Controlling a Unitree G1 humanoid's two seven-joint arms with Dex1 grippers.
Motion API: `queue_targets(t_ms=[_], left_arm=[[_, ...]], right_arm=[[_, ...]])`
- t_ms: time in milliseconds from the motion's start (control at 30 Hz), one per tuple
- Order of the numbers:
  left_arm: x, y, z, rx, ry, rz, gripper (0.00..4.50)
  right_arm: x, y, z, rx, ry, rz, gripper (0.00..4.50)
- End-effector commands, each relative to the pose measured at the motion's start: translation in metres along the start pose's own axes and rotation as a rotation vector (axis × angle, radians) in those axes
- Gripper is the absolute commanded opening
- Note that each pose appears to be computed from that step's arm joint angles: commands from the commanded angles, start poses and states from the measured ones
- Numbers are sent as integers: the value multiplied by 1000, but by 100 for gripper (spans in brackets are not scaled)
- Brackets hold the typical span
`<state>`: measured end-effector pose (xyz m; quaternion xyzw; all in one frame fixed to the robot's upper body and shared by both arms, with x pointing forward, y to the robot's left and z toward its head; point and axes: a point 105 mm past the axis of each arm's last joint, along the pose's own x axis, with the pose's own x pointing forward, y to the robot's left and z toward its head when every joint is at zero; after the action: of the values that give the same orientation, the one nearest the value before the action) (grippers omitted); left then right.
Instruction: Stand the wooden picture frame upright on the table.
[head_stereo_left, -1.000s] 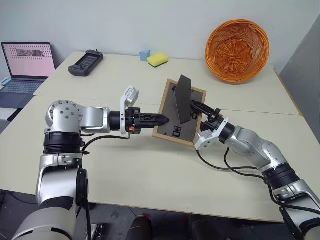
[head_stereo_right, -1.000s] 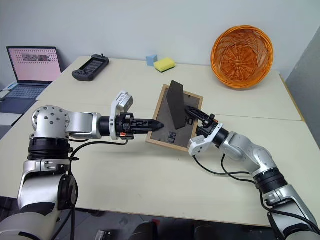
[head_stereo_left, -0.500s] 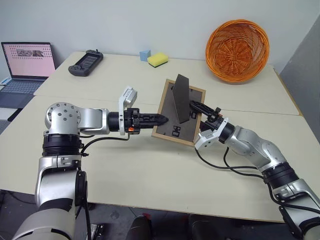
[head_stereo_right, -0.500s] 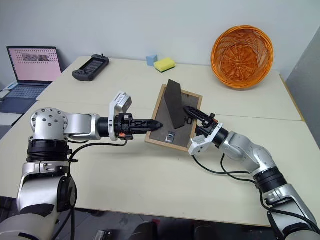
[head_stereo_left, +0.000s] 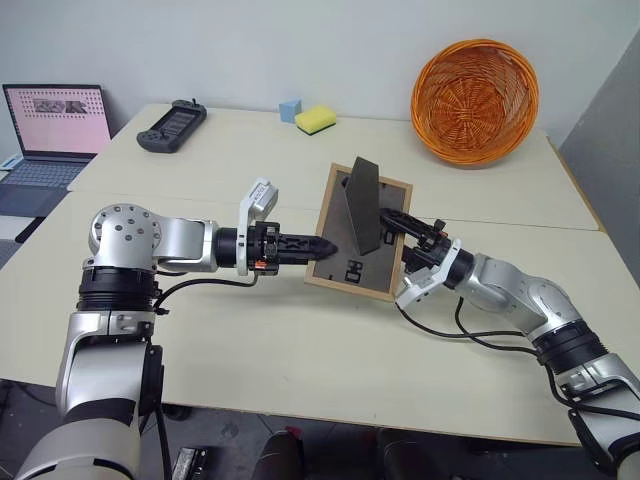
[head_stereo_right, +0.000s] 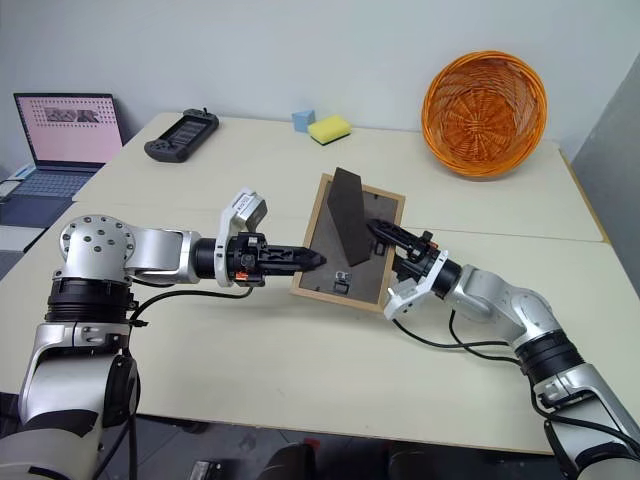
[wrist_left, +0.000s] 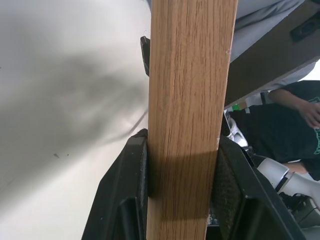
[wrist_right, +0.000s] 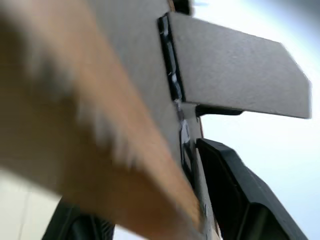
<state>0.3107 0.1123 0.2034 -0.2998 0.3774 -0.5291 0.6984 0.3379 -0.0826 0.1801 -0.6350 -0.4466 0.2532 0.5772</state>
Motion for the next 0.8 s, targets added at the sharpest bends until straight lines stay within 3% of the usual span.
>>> queue_targets(t_ms=[33,233,433,600,800], left_arm=[[-5,-23,1,32,5,-116,131],[-4,-24,3,33,0,-117,131],[-4,-23,3,33,0,-115,131],[-4,-24,5,33,-5,-117,131],[-4,-24,6,33,-5,-116,131]], right_arm=[[-8,-2,-6,-91,-35,35,222],[-4,-7,-21,-111,-3,16,222],[3,-15,-5,-118,-72,-21,222],[7,-15,-5,-102,-62,-18,140],[7,-17,-5,-100,-59,-22,129]])
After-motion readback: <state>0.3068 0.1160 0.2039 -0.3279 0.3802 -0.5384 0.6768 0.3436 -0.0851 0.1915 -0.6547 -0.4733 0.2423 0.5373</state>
